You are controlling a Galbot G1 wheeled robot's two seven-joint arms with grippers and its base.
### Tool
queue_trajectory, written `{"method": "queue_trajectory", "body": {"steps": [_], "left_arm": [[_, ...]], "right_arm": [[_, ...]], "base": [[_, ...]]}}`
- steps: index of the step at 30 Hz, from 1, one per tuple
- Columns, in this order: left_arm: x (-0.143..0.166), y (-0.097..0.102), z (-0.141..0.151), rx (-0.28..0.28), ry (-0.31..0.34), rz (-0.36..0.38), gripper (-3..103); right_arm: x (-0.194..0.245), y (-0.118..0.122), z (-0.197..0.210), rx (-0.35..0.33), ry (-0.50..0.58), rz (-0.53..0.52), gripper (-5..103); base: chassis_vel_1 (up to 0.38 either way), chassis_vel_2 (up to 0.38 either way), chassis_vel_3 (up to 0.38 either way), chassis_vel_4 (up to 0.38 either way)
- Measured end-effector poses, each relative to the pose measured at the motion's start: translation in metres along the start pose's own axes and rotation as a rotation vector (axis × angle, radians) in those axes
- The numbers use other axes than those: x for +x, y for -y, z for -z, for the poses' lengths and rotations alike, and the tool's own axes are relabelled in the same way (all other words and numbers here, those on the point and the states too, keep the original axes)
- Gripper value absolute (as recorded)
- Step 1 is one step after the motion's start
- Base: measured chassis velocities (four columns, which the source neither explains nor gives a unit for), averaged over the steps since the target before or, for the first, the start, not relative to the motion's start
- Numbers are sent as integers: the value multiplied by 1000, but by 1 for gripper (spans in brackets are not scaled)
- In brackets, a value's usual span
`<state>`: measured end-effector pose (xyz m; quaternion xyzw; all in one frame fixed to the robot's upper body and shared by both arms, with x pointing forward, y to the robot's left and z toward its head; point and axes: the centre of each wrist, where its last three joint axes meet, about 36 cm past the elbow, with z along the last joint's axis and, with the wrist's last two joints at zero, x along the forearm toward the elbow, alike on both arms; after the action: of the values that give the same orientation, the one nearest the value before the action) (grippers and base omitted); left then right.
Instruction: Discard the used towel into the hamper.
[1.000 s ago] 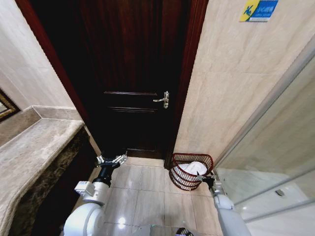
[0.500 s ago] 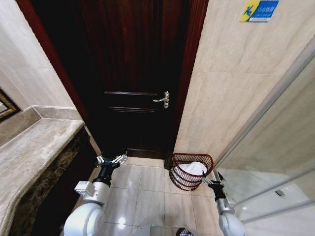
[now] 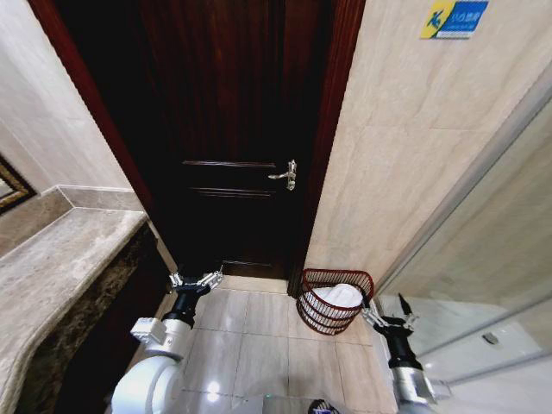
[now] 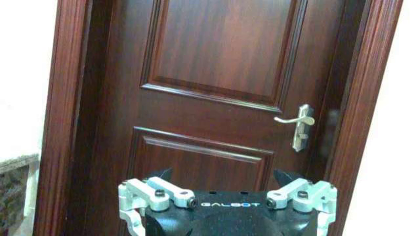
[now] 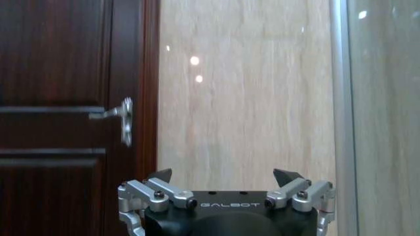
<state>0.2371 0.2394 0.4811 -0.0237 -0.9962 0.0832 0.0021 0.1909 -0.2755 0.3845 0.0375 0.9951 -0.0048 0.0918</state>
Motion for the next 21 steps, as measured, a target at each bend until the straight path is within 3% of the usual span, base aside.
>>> {"method": "queue_trajectory", "body": {"steps": [10,21], "left_arm": [[0,0,0,0,0,0,100],[0,0,0,0,0,0,100]], "right_arm": [[0,-4,58,31,184,3,100],[-20,-11,76,39,318,45,100]], "base": [[0,0,0,0],[0,0,0,0]]}}
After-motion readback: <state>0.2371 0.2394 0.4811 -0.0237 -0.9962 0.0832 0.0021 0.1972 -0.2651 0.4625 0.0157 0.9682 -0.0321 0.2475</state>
